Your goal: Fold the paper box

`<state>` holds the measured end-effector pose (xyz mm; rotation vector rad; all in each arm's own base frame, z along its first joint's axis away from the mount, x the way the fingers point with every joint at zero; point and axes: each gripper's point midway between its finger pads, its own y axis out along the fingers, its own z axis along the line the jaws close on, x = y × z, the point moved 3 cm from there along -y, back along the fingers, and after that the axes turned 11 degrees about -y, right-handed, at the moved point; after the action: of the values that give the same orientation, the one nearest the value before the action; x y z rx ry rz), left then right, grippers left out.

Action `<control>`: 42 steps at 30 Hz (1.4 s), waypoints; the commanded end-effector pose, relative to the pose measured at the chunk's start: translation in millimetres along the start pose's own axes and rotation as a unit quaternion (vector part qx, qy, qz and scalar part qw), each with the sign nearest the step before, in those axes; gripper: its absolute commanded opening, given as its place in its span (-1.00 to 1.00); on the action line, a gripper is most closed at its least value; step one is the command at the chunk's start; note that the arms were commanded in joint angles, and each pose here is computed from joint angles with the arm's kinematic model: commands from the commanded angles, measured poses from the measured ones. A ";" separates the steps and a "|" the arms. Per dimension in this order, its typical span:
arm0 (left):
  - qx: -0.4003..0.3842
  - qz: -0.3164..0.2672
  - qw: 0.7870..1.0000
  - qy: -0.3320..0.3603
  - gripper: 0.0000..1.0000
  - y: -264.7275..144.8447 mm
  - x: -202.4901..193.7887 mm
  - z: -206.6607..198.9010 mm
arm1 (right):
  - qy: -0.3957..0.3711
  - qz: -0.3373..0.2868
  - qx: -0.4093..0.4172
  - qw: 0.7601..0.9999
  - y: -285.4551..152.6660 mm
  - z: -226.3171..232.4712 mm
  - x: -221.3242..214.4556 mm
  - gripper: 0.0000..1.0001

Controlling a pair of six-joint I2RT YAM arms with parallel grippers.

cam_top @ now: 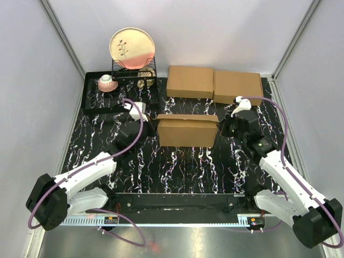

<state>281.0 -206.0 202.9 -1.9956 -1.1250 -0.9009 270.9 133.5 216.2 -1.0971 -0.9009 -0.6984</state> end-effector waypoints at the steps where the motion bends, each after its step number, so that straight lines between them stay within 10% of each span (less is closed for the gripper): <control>1: 0.007 0.115 0.993 -0.005 -1.00 -8.6 -70.3 12.9 | 0.002 0.061 -0.006 0.998 1.0 -5.1 -34.9 -1.00; 30: 0.084 0.162 0.983 0.008 -1.00 -19.4 -135.5 58.2 | 0.004 0.068 -0.029 0.997 -9.6 -12.6 -39.4 -1.00; 42: 0.096 0.139 0.985 0.029 -1.00 -19.9 -114.5 54.6 | -0.016 -0.002 -0.039 0.999 -45.3 -10.4 21.2 -0.28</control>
<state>278.5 -223.1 188.1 -2.0184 -1.2927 -0.8692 249.2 113.7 211.7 -1.2016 -0.8346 -0.6636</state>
